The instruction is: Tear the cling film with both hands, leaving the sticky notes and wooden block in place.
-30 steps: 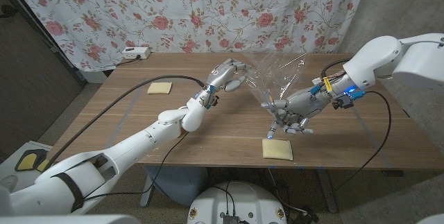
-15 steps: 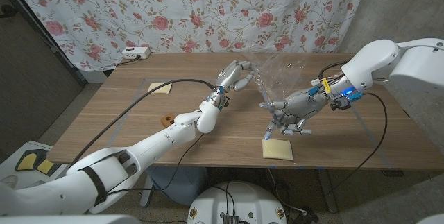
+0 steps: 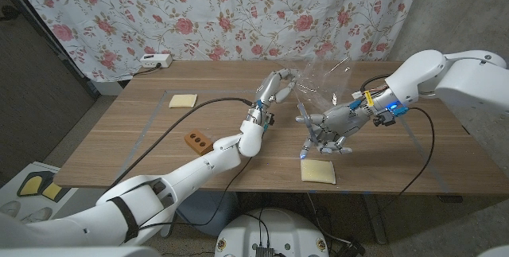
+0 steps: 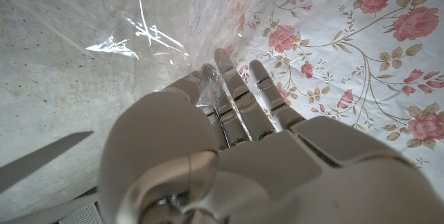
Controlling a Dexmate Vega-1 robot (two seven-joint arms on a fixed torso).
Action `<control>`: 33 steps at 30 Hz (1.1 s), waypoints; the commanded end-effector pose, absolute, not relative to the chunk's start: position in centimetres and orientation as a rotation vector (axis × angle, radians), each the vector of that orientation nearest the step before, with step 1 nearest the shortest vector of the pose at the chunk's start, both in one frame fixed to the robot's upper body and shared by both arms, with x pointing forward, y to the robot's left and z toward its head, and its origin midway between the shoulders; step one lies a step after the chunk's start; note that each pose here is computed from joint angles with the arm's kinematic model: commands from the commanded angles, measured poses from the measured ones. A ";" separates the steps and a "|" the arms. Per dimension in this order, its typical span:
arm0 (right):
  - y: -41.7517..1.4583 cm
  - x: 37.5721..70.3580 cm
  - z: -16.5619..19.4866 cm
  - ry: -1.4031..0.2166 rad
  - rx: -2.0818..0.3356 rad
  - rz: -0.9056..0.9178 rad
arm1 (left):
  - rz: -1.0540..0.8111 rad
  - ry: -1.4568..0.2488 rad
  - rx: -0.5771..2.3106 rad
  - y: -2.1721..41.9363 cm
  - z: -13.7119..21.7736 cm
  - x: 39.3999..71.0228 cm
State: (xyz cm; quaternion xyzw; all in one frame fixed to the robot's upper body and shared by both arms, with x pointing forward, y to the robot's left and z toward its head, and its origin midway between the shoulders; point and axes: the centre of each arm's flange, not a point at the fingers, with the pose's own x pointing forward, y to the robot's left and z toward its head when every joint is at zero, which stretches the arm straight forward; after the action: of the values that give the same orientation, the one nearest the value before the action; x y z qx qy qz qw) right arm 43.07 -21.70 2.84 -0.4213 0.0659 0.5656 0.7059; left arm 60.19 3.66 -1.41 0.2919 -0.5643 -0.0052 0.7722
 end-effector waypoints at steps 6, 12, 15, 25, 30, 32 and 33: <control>-23.0 43.9 3.1 0.150 -0.917 1.231 | -0.006 -1.232 0.502 6.2 -1.1 57.1; -23.2 43.5 3.4 0.138 -0.928 1.220 | 0.025 -1.196 0.509 7.6 -2.1 56.9; -23.4 43.3 3.5 0.139 -0.930 1.211 | 0.036 -1.177 0.509 8.2 -2.5 56.8; -24.0 43.5 3.2 0.148 -0.909 1.196 | 0.075 -1.178 0.527 9.7 -2.7 56.8; -24.0 43.6 3.2 0.148 -0.904 1.201 | 0.077 -1.177 0.522 10.0 -2.7 56.9; -24.0 43.8 3.1 0.150 -0.903 1.206 | 0.072 -1.189 0.538 10.0 -2.7 56.9; -23.9 43.9 3.1 0.152 -0.904 1.207 | 0.074 -1.197 0.551 10.0 -2.8 56.9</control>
State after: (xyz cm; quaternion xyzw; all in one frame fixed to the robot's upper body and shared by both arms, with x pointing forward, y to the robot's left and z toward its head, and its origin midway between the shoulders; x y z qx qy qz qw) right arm 43.43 -23.67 3.24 -0.4151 0.0659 0.5465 0.7243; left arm 56.97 9.12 -2.55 0.2435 -0.5493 0.0270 0.7989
